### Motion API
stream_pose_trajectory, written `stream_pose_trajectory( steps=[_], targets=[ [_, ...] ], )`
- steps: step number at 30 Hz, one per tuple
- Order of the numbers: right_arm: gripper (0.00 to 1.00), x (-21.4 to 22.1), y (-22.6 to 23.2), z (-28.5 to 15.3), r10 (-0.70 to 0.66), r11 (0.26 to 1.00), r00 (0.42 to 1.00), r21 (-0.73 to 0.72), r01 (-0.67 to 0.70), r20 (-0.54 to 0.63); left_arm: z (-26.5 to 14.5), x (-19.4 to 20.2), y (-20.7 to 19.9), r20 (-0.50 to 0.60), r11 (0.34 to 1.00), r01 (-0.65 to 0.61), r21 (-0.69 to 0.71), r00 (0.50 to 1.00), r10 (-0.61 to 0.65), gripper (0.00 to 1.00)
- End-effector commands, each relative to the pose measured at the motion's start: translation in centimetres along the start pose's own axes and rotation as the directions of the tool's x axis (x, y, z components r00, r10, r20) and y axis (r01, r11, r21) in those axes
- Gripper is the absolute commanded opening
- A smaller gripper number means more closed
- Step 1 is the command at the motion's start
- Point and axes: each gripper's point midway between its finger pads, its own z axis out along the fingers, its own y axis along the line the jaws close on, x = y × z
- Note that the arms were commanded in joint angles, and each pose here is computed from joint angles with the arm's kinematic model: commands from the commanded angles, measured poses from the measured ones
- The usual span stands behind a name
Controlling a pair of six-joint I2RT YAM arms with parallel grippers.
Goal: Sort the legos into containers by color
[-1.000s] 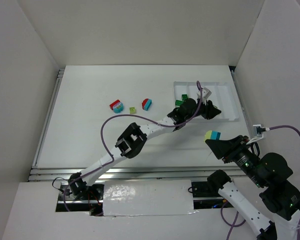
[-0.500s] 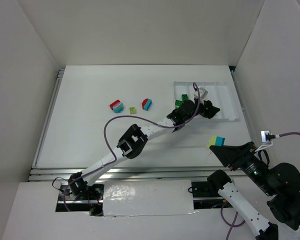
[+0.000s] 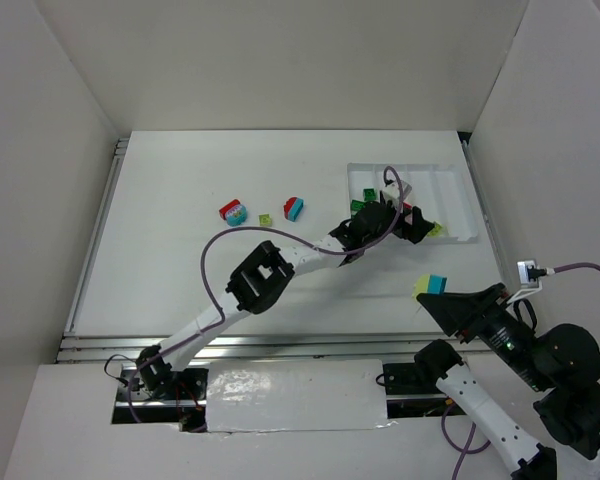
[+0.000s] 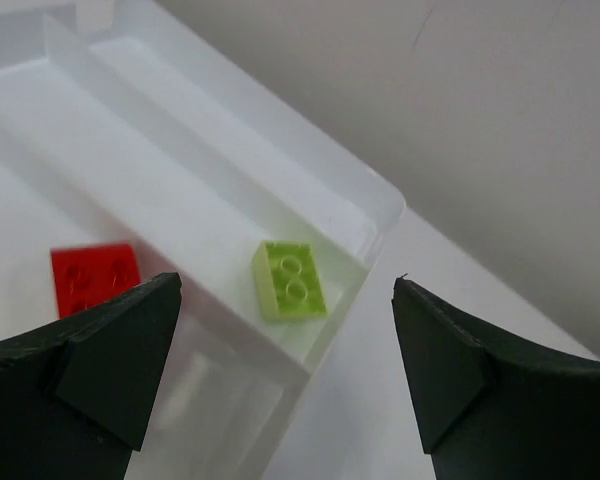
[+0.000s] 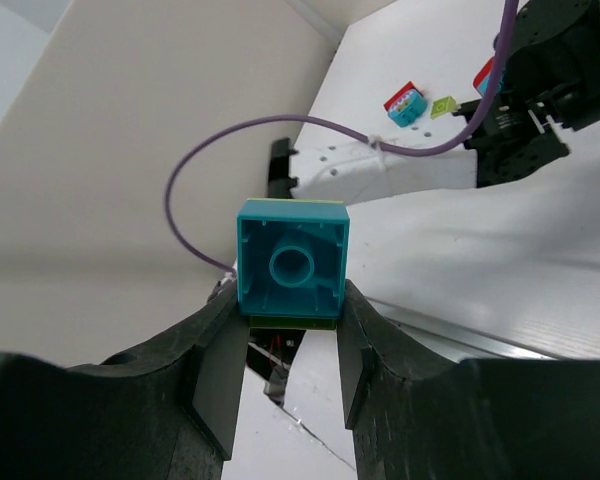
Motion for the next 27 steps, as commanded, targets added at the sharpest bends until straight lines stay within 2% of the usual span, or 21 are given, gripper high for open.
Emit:
stream_pose_trajectory(
  steps=[1,2,5,6,8,11,14,15,16,17,18,20,21,23,24,26,27],
  targets=[
    [0.0,0.0,0.2,0.9,-0.037,0.999,0.999,0.002,0.037,-0.026,-1.8,-12.1,-3.5,0.193,0.999,-0.035,0.029,0.981,0.028,0.99],
    [0.0,-0.2,0.6,1.1,-0.048,0.999,0.999,-0.018,0.048,-0.021,-3.4,-15.2,-3.6,0.206,0.999,-0.004,0.04,0.979,-0.004,1.0],
    [0.0,-0.5,1.4,1.6,-0.072,0.995,0.997,-0.063,0.071,-0.006,-6.0,-20.1,-3.5,0.203,0.996,0.013,0.084,0.979,-0.029,1.0],
    [0.0,-0.4,1.3,2.1,-0.086,0.994,0.996,-0.067,0.085,-0.01,-7.7,-23.5,-5.1,0.217,0.993,-0.005,0.114,0.976,-0.02,1.0],
    [0.0,-0.2,1.5,3.1,-0.089,0.993,0.996,-0.08,0.087,-0.03,-11.0,-27.6,-6.7,0.229,0.994,-0.05,0.098,0.973,0.027,0.99],
    [0.0,0.7,2.2,4.7,-0.107,0.985,0.992,-0.143,0.097,-0.065,-14.5,-30.7,-7.9,0.236,0.994,-0.104,0.045,0.968,0.09,0.99],
    [0.0,1.9,2.7,6.8,-0.16,0.965,0.982,-0.227,0.133,-0.102,-21.1,-34.6,-8.9,0.203,0.997,-0.047,-0.054,0.978,0.057,0.99],
    [0.0,3.2,2.2,7.8,-0.172,0.96,0.974,-0.247,0.132,-0.149,-22.7,-33.5,-8.2,0.137,0.995,-0.023,-0.099,0.99,0.036,0.99],
    [0.0,3.0,3.1,8.3,-0.193,0.941,0.973,-0.304,0.147,-0.126,-24.4,-33.8,-8.6,0.129,0.994,-0.009,-0.11,0.991,0.024,0.99],
    [0.0,3.6,3.2,9.0,-0.202,0.932,0.968,-0.333,0.143,-0.15,-28.0,-34.0,-9.8,0.124,0.994,-0.01,-0.104,0.992,0.023,0.99],
    [0.0,4.6,3.9,9.0,-0.222,0.906,0.958,-0.403,0.132,-0.184,-29.7,-33.4,-10.5,0.108,0.996,-0.015,-0.084,0.994,0.024,1.0],
    [0.0,5.6,4.9,9.7,-0.257,0.849,0.949,-0.513,0.131,-0.184,-34.8,-32.6,-13.4,0.106,1.0,-0.012,0.014,0.994,0.011,0.99],
    [0.0,6.7,5.5,9.5,-0.271,0.81,0.935,-0.579,0.093,-0.23,-36.2,-32.0,-14.4,0.093,0.998,-0.005,0.055,0.996,0.0,1.0],
    [0.0,7.2,6.3,9.9,-0.298,0.745,0.931,-0.661,0.088,-0.212,-40.0,-30.2,-17.0,0.055,0.986,0.015,0.168,0.998,-0.024,0.99],
    [0.0,7.4,7.1,9.5,-0.31,0.696,0.929,-0.714,0.076,-0.203,-40.9,-29.4,-17.8,0.037,0.977,0.02,0.211,0.999,-0.029,0.99],
    [0.0,7.9,7.4,9.6,-0.308,0.667,0.922,-0.744,0.034,-0.234,-43.6,-27.3,-19.7,-0.01,0.945,0.052,0.321,0.999,-0.052,1.0],
    [0.0,7.8,8.4,8.8,-0.334,0.605,0.921,-0.795,0.045,-0.202,-44.2,-26.8,-20.3,-0.018,0.933,0.073,0.353,0.997,-0.072,0.99]
  ],
)
